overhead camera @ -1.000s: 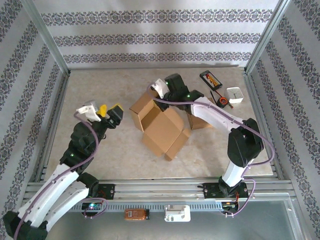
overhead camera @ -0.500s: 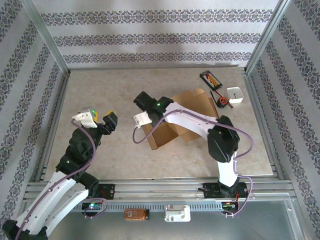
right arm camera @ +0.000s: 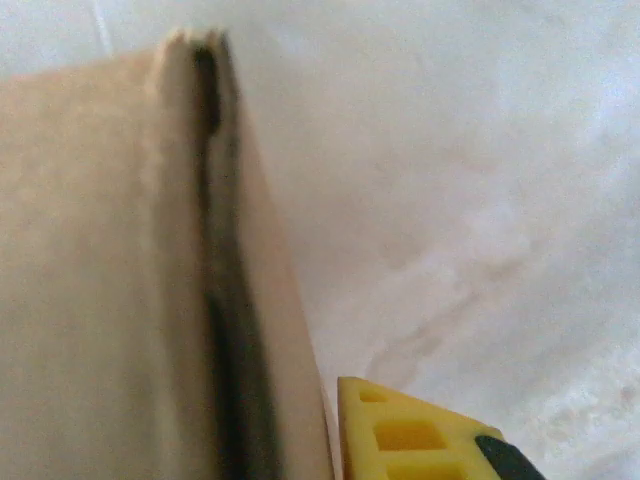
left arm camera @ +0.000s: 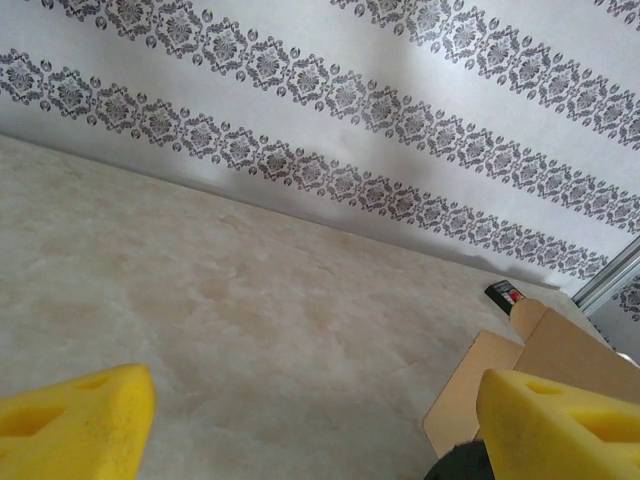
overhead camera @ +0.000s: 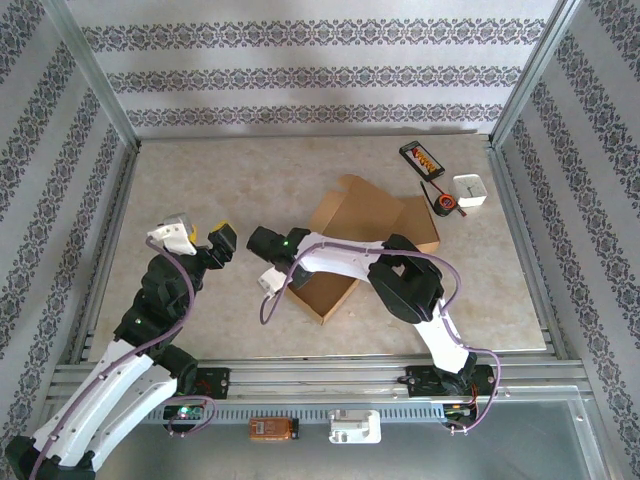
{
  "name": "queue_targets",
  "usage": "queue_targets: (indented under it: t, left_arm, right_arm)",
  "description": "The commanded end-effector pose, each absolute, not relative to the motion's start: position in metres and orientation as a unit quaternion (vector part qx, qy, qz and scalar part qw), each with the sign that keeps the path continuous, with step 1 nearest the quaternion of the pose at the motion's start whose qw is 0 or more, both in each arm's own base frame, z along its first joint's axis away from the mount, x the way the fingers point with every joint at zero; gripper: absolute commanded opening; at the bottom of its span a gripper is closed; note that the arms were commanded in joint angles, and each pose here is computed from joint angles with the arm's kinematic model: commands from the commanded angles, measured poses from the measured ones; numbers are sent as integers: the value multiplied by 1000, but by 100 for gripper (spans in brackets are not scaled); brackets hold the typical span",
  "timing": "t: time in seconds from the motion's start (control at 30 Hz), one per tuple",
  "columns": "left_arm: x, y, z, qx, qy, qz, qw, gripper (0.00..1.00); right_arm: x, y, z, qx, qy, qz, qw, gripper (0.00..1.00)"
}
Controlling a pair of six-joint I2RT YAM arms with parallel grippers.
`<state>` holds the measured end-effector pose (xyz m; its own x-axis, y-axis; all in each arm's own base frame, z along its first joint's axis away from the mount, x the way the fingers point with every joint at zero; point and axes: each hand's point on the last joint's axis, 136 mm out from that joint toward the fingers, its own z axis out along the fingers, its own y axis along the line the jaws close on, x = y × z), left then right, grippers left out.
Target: Fold the paper box
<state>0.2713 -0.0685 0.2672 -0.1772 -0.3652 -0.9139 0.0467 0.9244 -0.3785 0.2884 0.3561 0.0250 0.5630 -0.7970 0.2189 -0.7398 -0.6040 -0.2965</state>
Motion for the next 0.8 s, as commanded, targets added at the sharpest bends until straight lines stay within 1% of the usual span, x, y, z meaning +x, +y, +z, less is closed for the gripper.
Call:
queue_targets:
  t: [0.0, 0.03, 0.1, 0.17, 0.27, 0.37, 0.5, 0.6, 0.63, 0.7, 0.77]
  left_arm:
    - [274, -73, 265, -101, 751, -163, 631, 84]
    - [276, -75, 264, -96, 755, -162, 628, 84]
    - [278, -79, 263, -86, 761, -161, 623, 84]
    - [279, -80, 263, -81, 763, -160, 620, 84]
    - [281, -82, 263, -79, 764, -161, 619, 84]
    - [282, -84, 262, -77, 766, -165, 617, 84]
    - [283, -88, 263, -68, 768, -167, 615, 84]
    - [282, -97, 265, -35, 772, -172, 611, 84]
    - [281, -102, 266, -18, 772, -175, 610, 84]
    - [279, -110, 269, 13, 774, -181, 606, 84]
    - [277, -117, 271, 41, 777, -186, 600, 84]
  right_arm:
    - [264, 349, -7, -886, 443, -122, 56, 24]
    - [265, 348, -5, -886, 442, -127, 57, 27]
    - [269, 347, 4, -885, 441, -135, 68, 31]
    - [274, 350, 19, -880, 443, -140, 91, 35]
    - [281, 355, 47, -873, 448, -147, 126, 39]
    - [289, 356, 73, -866, 446, -163, 155, 45]
    - [295, 358, 103, -854, 454, -169, 192, 49]
    - [300, 362, 132, -821, 496, -139, 245, 52]
    - [302, 364, 146, -799, 522, -118, 273, 55]
    - [308, 363, 173, -738, 586, -64, 328, 61]
    - [314, 355, 199, -661, 647, -11, 380, 64]
